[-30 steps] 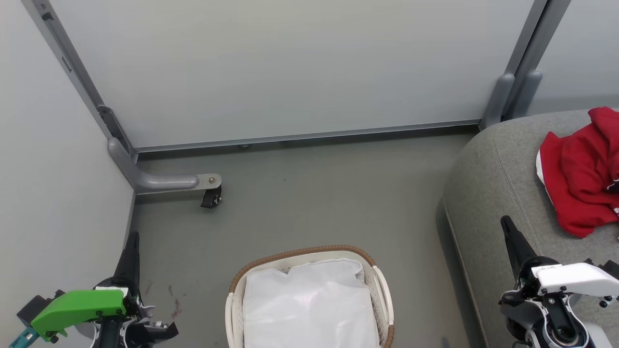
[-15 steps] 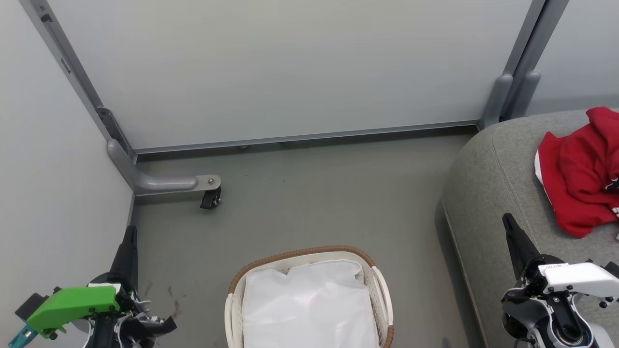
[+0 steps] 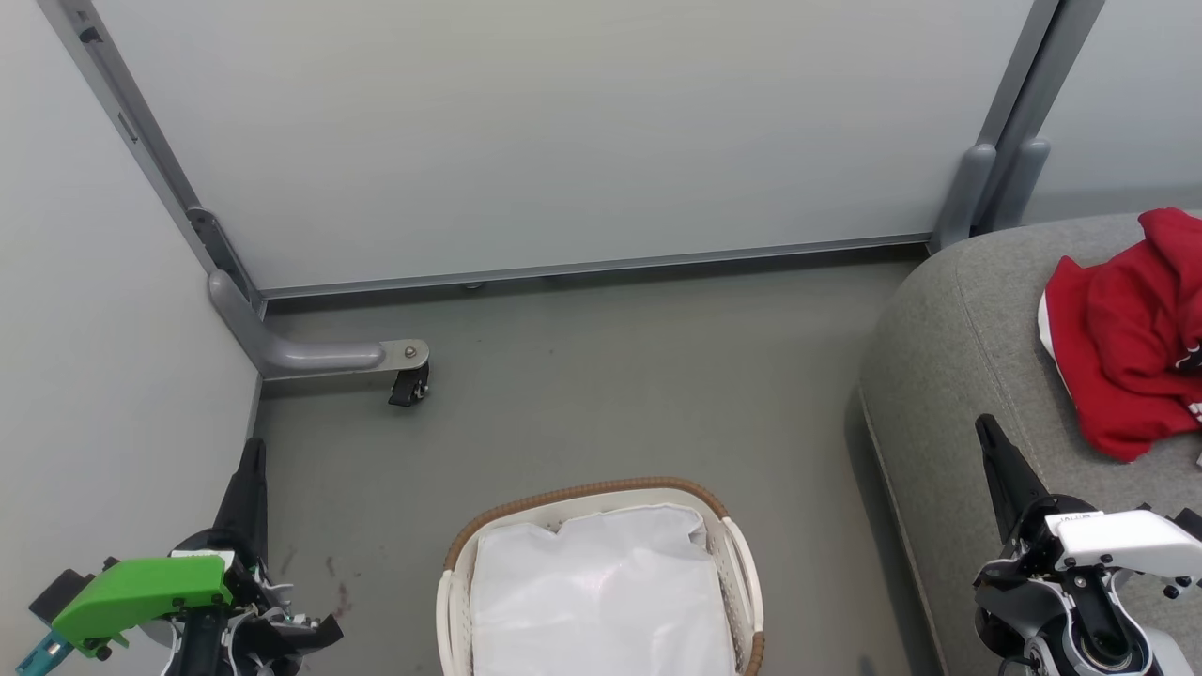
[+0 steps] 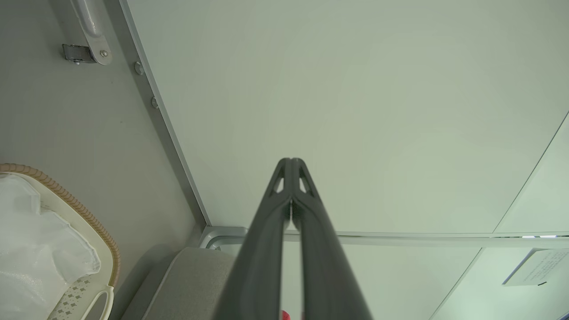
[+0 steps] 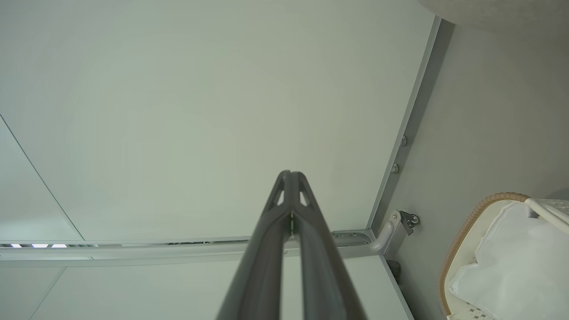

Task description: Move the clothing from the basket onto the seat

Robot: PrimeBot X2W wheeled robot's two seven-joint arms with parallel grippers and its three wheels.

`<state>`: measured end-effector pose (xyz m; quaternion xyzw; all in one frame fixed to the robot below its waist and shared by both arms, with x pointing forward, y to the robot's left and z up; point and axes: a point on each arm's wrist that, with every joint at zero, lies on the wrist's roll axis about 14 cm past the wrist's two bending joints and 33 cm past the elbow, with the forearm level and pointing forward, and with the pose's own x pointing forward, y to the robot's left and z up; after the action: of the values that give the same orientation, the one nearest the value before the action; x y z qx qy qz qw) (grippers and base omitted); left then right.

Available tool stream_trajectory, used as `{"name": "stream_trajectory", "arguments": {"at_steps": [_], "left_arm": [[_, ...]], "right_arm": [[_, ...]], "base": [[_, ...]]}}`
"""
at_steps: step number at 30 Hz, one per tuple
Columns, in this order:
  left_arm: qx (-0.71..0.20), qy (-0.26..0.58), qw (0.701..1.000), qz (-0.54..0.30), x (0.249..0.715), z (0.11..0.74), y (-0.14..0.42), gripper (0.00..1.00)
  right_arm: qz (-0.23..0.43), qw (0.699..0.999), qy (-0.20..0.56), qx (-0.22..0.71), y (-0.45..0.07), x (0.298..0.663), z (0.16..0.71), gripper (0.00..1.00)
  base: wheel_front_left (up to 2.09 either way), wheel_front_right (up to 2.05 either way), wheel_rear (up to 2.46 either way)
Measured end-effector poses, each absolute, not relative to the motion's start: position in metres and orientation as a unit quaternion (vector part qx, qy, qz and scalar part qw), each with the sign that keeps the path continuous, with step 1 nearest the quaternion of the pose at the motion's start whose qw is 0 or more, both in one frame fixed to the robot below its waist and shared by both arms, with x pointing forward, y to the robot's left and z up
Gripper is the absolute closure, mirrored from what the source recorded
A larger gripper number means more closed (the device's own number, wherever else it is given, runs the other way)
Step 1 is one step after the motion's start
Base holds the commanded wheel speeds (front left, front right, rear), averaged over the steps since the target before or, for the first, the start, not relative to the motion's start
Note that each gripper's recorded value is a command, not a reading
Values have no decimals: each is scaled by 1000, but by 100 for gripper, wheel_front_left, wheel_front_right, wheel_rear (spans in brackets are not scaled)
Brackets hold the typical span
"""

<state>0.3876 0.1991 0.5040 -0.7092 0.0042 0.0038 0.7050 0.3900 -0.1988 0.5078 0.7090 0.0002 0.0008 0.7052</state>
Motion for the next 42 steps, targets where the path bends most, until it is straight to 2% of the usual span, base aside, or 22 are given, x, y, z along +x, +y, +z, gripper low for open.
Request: {"name": "stream_trajectory", "arguments": {"at_steps": [42], "left_arm": [[-709,4,705,4,388,504,199,100]], "right_arm": [[1,705,0,709,-199,390,508,100]], "base": [[0,0,0]]}}
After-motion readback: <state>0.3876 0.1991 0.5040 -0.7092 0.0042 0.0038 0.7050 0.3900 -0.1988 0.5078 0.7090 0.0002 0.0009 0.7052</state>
